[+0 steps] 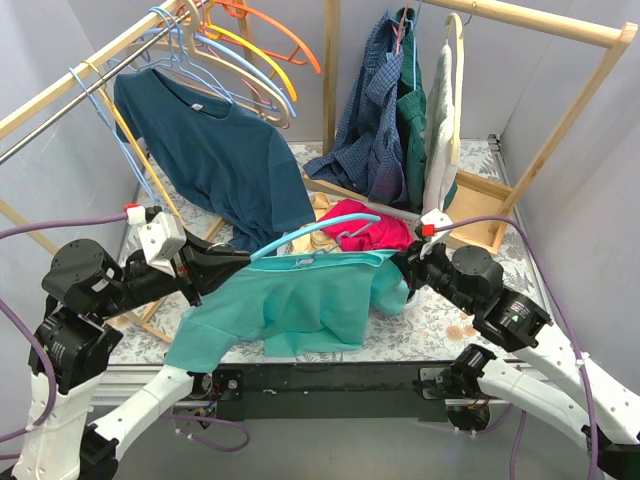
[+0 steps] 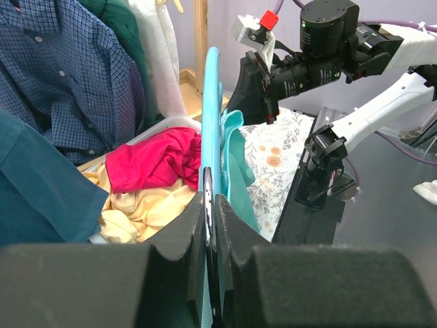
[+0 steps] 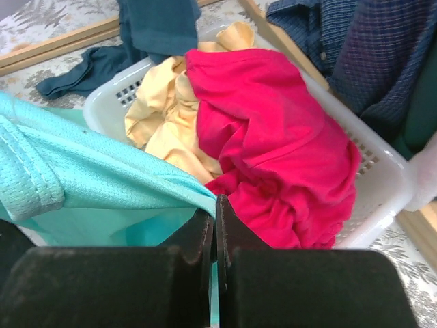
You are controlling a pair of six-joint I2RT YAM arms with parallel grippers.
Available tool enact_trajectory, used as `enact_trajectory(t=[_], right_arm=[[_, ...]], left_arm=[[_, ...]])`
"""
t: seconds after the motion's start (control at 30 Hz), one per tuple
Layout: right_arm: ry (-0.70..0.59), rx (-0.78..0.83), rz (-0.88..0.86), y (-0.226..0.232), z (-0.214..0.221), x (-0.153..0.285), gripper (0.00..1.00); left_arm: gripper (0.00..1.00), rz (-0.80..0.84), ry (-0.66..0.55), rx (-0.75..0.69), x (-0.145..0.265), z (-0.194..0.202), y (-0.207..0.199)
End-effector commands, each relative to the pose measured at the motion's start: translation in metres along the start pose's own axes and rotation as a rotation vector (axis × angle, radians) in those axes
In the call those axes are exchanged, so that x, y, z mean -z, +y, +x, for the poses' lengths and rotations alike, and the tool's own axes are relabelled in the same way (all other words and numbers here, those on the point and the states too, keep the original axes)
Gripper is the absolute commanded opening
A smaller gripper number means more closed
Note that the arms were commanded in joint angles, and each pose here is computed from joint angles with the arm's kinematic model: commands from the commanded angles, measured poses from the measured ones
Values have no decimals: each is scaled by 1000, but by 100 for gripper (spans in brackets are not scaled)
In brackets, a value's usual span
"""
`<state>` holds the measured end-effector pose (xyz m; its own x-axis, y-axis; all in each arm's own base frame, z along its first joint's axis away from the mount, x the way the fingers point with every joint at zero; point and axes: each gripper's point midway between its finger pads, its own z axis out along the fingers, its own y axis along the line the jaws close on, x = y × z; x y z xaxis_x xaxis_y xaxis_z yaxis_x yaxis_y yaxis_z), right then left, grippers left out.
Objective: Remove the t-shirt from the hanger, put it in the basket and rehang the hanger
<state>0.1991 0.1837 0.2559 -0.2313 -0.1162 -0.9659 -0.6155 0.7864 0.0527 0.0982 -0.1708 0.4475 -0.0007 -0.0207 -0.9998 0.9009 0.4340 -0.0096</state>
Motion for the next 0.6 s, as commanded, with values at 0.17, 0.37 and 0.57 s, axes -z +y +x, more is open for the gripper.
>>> enact_trajectory(t=[0.17, 0.37, 0.57], right_arm=[[69, -27, -380, 70, 4, -8, 1], [0, 15, -473, 120, -16, -9, 1], [103, 65, -508, 167, 26, -26, 1]], left_arm=[[0, 8, -68, -72, -10, -24, 6], [0, -54, -79, -79, -23, -23, 27], [0, -111, -66, -61, -35, -8, 46]])
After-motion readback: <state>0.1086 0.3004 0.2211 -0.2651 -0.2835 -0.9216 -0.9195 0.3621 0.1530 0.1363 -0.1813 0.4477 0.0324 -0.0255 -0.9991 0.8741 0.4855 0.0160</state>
